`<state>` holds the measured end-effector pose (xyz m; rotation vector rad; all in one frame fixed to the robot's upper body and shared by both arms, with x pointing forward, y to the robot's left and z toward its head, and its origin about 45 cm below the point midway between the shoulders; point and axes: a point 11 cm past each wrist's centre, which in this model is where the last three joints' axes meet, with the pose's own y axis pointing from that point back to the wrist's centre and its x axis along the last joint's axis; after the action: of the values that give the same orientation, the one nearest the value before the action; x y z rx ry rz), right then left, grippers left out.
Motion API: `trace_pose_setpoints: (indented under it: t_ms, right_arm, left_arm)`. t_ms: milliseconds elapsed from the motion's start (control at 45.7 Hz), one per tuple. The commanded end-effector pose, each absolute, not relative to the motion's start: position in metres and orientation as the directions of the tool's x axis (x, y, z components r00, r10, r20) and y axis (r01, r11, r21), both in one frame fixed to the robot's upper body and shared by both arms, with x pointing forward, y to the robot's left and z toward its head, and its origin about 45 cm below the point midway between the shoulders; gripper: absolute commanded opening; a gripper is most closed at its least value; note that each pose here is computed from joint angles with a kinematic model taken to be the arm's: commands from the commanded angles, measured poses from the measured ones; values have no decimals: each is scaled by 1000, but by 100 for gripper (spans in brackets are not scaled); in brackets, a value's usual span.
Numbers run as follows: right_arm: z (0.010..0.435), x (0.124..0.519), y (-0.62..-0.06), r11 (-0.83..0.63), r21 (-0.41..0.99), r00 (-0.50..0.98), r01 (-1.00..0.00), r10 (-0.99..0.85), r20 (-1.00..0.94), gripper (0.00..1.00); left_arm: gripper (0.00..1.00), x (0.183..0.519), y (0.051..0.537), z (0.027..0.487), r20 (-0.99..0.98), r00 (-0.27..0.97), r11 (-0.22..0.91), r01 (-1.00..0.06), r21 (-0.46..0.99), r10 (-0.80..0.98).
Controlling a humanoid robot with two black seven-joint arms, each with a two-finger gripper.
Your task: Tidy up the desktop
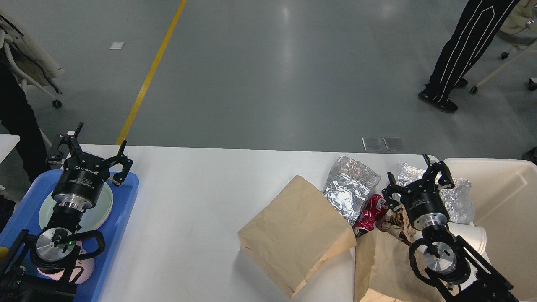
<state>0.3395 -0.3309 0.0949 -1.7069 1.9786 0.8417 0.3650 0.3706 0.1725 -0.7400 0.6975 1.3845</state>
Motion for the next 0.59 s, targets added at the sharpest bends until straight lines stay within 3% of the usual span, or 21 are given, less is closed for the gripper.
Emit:
trace_pose_setpoints:
  t_ms: [0, 197, 372, 569]
  right_arm:
    - [95, 340, -331, 77, 184, -179, -980, -743, -645, 100]
    - [95, 340, -331, 75, 185, -179, -980, -744, -644, 100]
    - [95, 340, -331, 76, 185, -179, -980, -743, -645, 100]
    - [95, 340, -331, 76, 185, -179, -980, -743, -645, 100]
  left_arm:
    - [96, 365, 368, 165, -800, 52, 48, -998, -29, 597]
    - [96, 363, 351, 153, -829, 46, 58, -998, -17, 557]
    - [96, 357, 358, 127, -843, -36, 16, -998, 53, 537]
    - [96, 359, 356, 128, -844, -5, 38, -999, 30, 536]
